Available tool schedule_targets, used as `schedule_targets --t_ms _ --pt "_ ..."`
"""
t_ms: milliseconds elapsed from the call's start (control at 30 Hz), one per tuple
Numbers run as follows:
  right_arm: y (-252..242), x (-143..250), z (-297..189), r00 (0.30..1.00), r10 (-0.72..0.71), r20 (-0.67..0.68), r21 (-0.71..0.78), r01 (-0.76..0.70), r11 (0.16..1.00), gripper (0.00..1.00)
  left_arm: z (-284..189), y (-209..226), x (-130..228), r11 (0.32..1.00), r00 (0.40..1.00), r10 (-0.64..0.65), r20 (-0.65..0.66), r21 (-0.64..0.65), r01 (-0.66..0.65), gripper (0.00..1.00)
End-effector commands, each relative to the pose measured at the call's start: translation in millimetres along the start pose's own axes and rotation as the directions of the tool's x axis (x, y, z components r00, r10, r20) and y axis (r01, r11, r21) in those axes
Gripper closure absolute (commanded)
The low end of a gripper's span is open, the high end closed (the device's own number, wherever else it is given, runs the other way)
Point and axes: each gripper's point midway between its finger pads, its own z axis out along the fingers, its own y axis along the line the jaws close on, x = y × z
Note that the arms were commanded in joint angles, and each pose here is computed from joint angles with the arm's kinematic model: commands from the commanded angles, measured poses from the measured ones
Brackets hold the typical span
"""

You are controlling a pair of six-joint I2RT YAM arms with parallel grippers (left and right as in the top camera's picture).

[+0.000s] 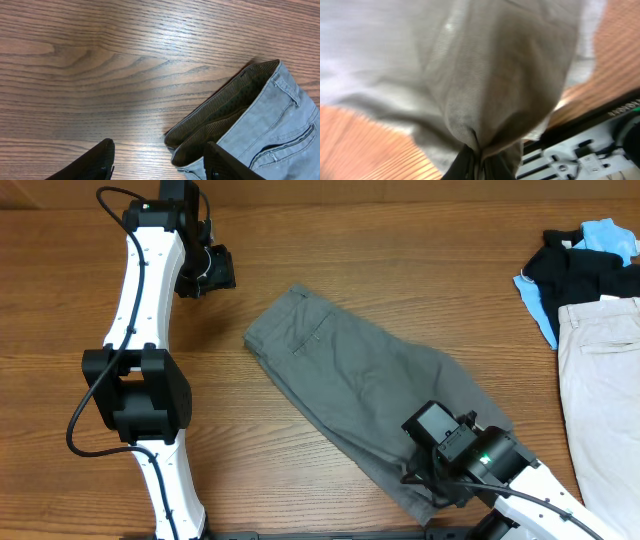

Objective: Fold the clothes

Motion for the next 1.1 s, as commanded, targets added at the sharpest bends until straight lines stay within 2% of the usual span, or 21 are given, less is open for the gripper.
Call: schedule_targets --t_ms 0,300,333,367,433,467,533,700,833,867,900,933,967,1067 --pt "1 3 -7 0.999 -0.042 -0.012 -0.007 0.042 0.999 0.94 -11 -2 -1 1.000 1.000 0.001 0.020 0.016 -0.001 0.40" --pt "-45 13 -8 0.997 -0.033 -0.064 0.204 0.045 0.978 0.96 -11 -2 0 1.000 1.000 0.001 0.019 0.015 -0.001 0.39" --pt "-47 13 -9 0.997 -0.032 -0.067 0.212 0.046 0.976 0.93 -11 -2 0 1.000 1.000 0.001 0.020 0.016 -0.001 0.39" --pt "-47 14 -9 0.997 -0.032 -0.073 0.212 0.046 0.976 0.77 -11 -2 0 1.000 1.000 0.001 0.020 0.016 -0.001 0.39" --pt "-43 18 -8 0.995 -0.033 -0.095 0.194 0.051 0.980 0.12 -11 -2 -1 1.000 1.000 0.001 0.021 0.016 -0.001 0.39" --pt "-40 19 -8 0.994 -0.042 -0.105 0.178 0.061 0.982 0.05 -11 -2 -1 1.000 1.000 0.001 0.021 0.016 -0.001 0.38" --pt "-30 23 -7 0.989 -0.068 -0.130 0.134 0.085 0.987 0.00 -11 -2 -1 1.000 1.000 0.001 0.021 0.016 -0.001 0.38" --pt "-6 27 -5 0.980 -0.127 -0.156 0.020 0.131 0.991 0.00 -11 -3 0 1.000 1.000 0.002 0.019 0.022 -0.003 0.38" --pt "17 20 -5 0.982 -0.153 -0.114 -0.070 0.146 0.987 0.00 -14 -34 6 0.976 0.994 0.107 0.003 0.193 -0.106 0.46" --pt "22 18 -5 0.983 -0.154 -0.097 -0.086 0.146 0.986 0.00 -15 -41 8 0.966 0.991 0.131 0.004 0.226 -0.128 0.50" --pt "25 14 -6 0.985 -0.154 -0.077 -0.096 0.147 0.985 0.00 -16 -48 10 0.956 0.987 0.158 0.006 0.248 -0.155 0.59" --pt "29 10 -8 0.987 -0.150 -0.053 -0.107 0.144 0.984 0.00 -16 -53 12 0.948 0.982 0.187 0.010 0.261 -0.184 0.80" --pt "34 4 -11 0.990 -0.140 -0.033 -0.123 0.135 0.983 0.03 -16 -59 15 0.937 0.974 0.227 0.014 0.270 -0.222 0.94" --pt "43 -16 -26 0.995 -0.095 0.035 -0.153 0.099 0.983 0.14 -14 -76 23 0.915 0.953 0.302 0.014 0.276 -0.294 0.96"
